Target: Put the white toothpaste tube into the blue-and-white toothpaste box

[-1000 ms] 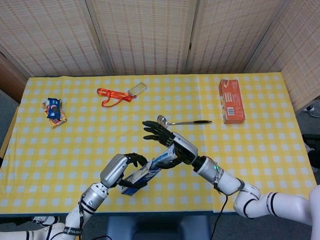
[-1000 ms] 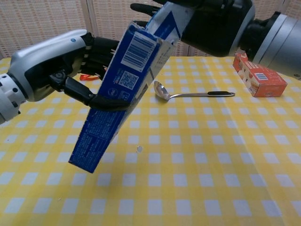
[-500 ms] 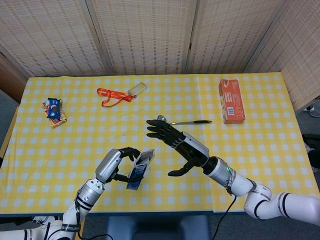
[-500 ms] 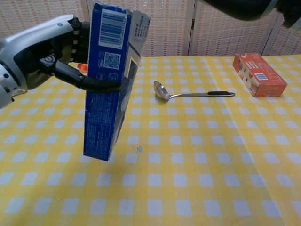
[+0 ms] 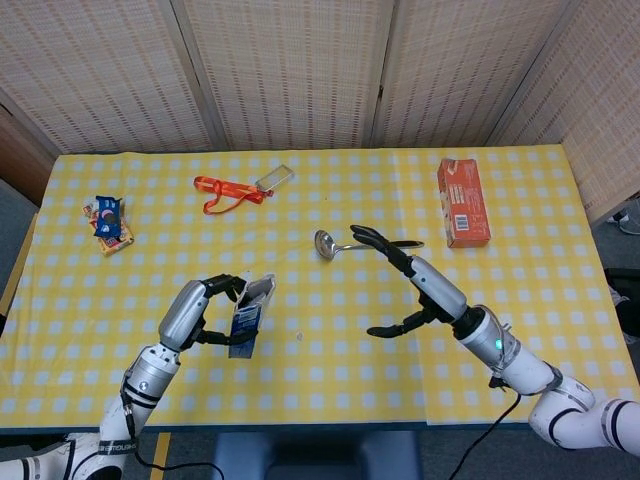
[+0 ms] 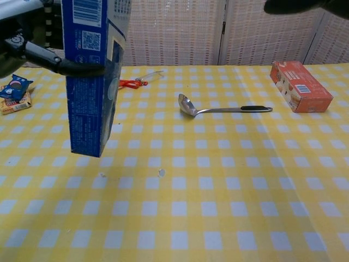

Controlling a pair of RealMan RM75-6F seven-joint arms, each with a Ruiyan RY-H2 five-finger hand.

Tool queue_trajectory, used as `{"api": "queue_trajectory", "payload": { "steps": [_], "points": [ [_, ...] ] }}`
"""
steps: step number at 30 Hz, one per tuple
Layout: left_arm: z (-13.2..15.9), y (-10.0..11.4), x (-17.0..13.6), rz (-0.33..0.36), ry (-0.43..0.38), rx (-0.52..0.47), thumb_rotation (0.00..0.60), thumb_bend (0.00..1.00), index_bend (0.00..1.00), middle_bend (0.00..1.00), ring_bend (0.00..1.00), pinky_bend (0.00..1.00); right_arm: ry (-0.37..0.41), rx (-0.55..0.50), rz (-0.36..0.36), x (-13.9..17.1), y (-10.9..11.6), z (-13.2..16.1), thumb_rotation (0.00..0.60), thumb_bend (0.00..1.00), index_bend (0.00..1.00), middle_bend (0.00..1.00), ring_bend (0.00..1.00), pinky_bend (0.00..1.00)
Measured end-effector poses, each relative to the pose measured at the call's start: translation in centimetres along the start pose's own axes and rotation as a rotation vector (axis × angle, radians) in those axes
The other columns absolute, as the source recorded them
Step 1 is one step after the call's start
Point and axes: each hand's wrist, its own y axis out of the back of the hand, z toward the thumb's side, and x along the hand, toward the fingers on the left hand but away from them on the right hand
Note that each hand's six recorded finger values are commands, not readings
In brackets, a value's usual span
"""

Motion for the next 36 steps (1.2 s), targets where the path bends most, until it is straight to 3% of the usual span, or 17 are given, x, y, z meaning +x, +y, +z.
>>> {"api": "queue_trajectory", "payload": {
  "steps": [5, 14, 22, 28, 30, 33, 36],
  "points": [
    [-2.2, 1.2, -0.8, -0.015, 0.05, 0.135, 0.6, 0.2, 0.5, 0.6, 0.48, 0.53, -0.159, 0.304, -0.05, 5.9, 1.9, -2.7, 0.6, 0.1, 0.0, 0.0, 0.0, 0.06],
    [-7.3, 2.6, -1.7, -0.044, 0.135, 0.471, 0.6, 0.2, 0.51, 0.61, 0.49, 0.53, -0.41, 0.597, -0.047, 15.5, 3.4, -4.7, 0.6, 0.1, 0.0, 0.0, 0.0, 0.03],
    [-10.8, 0.7, -2.7, -0.102, 0.171, 0.636, 0.6, 0.2, 0.51, 0.61, 0.48, 0.53, -0.597, 0.706, -0.057, 20.5, 3.4, -3.9, 0.6, 0.1, 0.0, 0.0, 0.0, 0.03],
    [-12.7, -3.2, -3.5, -0.187, 0.187, 0.646, 0.6, 0.2, 0.46, 0.6, 0.45, 0.48, -0.612, 0.682, -0.079, 21.5, 3.2, -4.1, 0.6, 0.1, 0.0, 0.0, 0.0, 0.03],
    [-13.0, -4.5, -3.6, -0.21, 0.197, 0.626, 0.6, 0.2, 0.38, 0.52, 0.36, 0.39, -0.612, 0.674, -0.084, 21.6, 3.3, -4.1, 0.6, 0.1, 0.0, 0.0, 0.0, 0.03],
    [-13.1, -5.5, -3.6, -0.22, 0.199, 0.598, 0.6, 0.19, 0.21, 0.29, 0.15, 0.23, -0.611, 0.671, -0.089, 21.9, 3.4, -4.2, 0.6, 0.1, 0.0, 0.0, 0.0, 0.03],
    [-12.8, -5.9, -3.6, -0.224, 0.194, 0.565, 0.6, 0.19, 0.06, 0.1, 0.01, 0.08, -0.613, 0.674, -0.093, 22.1, 3.6, -4.2, 0.6, 0.1, 0.0, 0.0, 0.0, 0.03]
  ]
}}
